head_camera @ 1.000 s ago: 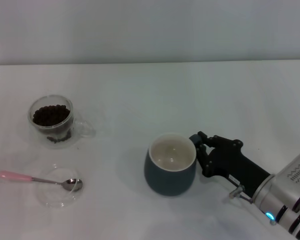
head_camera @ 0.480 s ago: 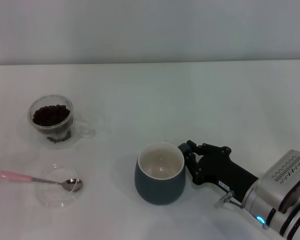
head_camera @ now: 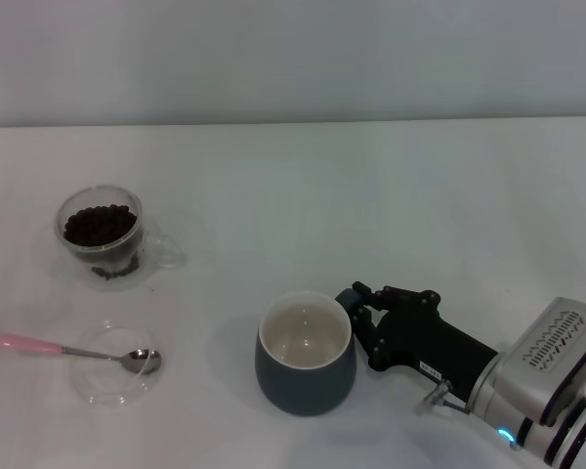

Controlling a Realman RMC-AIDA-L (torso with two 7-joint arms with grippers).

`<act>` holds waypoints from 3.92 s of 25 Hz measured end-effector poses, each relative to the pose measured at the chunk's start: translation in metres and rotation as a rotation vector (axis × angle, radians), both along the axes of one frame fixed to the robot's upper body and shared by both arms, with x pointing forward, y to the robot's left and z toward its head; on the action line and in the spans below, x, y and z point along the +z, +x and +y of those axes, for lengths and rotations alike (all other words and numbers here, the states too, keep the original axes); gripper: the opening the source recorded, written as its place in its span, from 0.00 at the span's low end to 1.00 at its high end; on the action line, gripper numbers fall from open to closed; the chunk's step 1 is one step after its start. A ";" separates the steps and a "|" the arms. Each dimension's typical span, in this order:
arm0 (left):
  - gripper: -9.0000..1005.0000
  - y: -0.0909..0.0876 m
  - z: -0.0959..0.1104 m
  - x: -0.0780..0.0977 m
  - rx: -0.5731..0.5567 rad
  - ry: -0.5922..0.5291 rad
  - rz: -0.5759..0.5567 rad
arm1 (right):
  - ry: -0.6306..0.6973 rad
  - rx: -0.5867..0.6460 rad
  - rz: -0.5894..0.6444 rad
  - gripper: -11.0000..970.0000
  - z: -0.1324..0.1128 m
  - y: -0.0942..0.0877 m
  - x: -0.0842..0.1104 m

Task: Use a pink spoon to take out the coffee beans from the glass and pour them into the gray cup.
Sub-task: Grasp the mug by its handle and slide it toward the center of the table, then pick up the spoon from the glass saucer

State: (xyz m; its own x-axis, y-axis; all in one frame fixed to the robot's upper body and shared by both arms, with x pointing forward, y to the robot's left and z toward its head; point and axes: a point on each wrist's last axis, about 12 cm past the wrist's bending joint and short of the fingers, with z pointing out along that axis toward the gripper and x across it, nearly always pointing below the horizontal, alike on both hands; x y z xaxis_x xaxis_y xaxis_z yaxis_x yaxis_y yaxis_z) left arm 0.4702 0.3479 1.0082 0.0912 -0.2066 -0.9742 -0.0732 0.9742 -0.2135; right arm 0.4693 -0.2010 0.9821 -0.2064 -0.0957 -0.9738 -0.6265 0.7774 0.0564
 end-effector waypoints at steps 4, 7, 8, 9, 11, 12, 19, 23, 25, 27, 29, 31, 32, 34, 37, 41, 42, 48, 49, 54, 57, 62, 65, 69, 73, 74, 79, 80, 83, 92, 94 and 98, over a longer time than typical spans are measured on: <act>0.87 -0.002 0.001 0.000 0.003 -0.001 0.000 | -0.002 -0.001 0.000 0.27 -0.001 0.000 0.000; 0.87 -0.002 0.001 0.000 0.003 -0.001 0.000 | -0.003 -0.002 0.000 0.28 -0.001 0.000 0.000; 0.87 -0.002 0.001 0.000 0.003 -0.001 -0.001 | -0.004 -0.003 0.000 0.28 -0.002 0.000 -0.001; 0.87 -0.002 0.001 0.000 0.003 0.000 -0.002 | -0.004 -0.004 0.001 0.28 -0.002 -0.001 -0.001; 0.87 -0.001 0.001 0.000 0.002 0.000 -0.003 | -0.004 -0.007 0.001 0.33 -0.003 -0.001 -0.001; 0.87 -0.001 0.001 0.000 0.002 0.000 -0.004 | -0.004 -0.009 0.001 0.37 -0.004 -0.002 -0.001; 0.87 0.001 0.000 0.002 -0.002 0.000 -0.009 | -0.012 -0.025 0.009 0.54 -0.012 -0.005 -0.004; 0.87 0.003 -0.001 0.002 -0.006 -0.001 -0.012 | -0.012 -0.031 0.015 0.55 -0.014 -0.007 -0.005; 0.87 0.003 -0.002 0.002 -0.007 -0.003 -0.012 | -0.012 -0.033 0.016 0.56 -0.014 -0.008 -0.005; 0.87 0.003 -0.002 0.002 -0.007 -0.003 -0.012 | -0.011 -0.036 0.017 0.57 -0.015 -0.009 -0.006; 0.87 0.003 -0.002 0.002 -0.007 -0.003 -0.012 | 0.003 -0.042 0.012 0.57 -0.018 -0.011 -0.005; 0.87 0.003 -0.002 0.002 -0.006 -0.004 -0.012 | 0.023 -0.048 0.007 0.57 -0.022 -0.013 -0.004; 0.87 0.003 -0.002 0.002 -0.006 -0.005 -0.012 | 0.034 -0.052 0.005 0.57 -0.025 -0.015 -0.004; 0.87 0.004 -0.003 0.002 -0.007 -0.005 -0.013 | 0.044 -0.054 0.016 0.57 -0.031 -0.018 -0.005; 0.87 0.005 -0.003 0.003 -0.009 -0.005 -0.015 | 0.053 -0.038 0.040 0.57 -0.037 -0.023 -0.007; 0.87 0.007 -0.004 0.004 -0.013 -0.006 -0.019 | 0.062 -0.015 0.058 0.57 -0.046 -0.030 -0.009; 0.87 0.008 -0.005 0.004 -0.013 -0.006 -0.020 | 0.070 -0.020 0.055 0.57 -0.050 -0.032 -0.008; 0.87 0.006 -0.003 0.003 0.003 -0.010 -0.019 | 0.092 -0.134 -0.001 0.57 -0.076 -0.034 -0.004; 0.87 0.006 -0.002 0.003 0.003 -0.009 -0.018 | 0.089 -0.164 -0.016 0.57 -0.081 -0.031 -0.002; 0.87 0.002 -0.007 -0.002 -0.021 0.011 0.012 | 0.097 -0.338 -0.070 0.57 -0.102 -0.011 0.006; 0.87 -0.003 -0.010 -0.006 -0.021 0.018 0.034 | 0.130 -0.458 -0.113 0.57 -0.113 0.003 0.014; 0.87 -0.033 -0.003 -0.012 -0.011 0.015 0.029 | 0.118 -0.545 -0.183 0.57 -0.124 0.021 0.025; 0.87 -0.067 0.007 -0.014 0.003 -0.042 0.004 | 0.097 -0.570 -0.209 0.57 -0.127 0.032 0.030; 0.87 -0.100 0.018 -0.016 0.023 -0.301 -0.022 | 0.065 -0.580 -0.209 0.57 -0.131 0.043 0.033; 0.87 -0.119 0.018 -0.020 -0.012 -0.529 -0.006 | 0.044 -0.566 -0.192 0.57 -0.123 0.060 0.036; 0.87 -0.118 0.015 -0.021 -0.035 -0.562 0.005 | 0.034 -0.558 -0.192 0.57 -0.120 0.065 0.037; 0.87 -0.095 -0.008 -0.024 -0.245 -0.645 0.118 | 0.005 -0.530 -0.203 0.57 -0.107 0.075 0.039; 0.87 -0.087 -0.013 -0.025 -0.291 -0.655 0.151 | 0.005 -0.527 -0.204 0.57 -0.106 0.075 0.040; 0.87 -0.075 -0.019 -0.027 -0.335 -0.666 0.203 | 0.005 -0.526 -0.204 0.57 -0.105 0.075 0.039; 0.87 -0.071 -0.021 -0.030 -0.334 -0.665 0.230 | 0.007 -0.546 -0.191 0.57 -0.109 0.069 0.035; 0.87 -0.068 -0.023 -0.033 -0.330 -0.667 0.259 | 0.007 -0.546 -0.190 0.57 -0.109 0.069 0.035; 0.87 -0.063 -0.028 -0.035 -0.344 -0.684 0.296 | 0.007 -0.546 -0.188 0.57 -0.109 0.068 0.035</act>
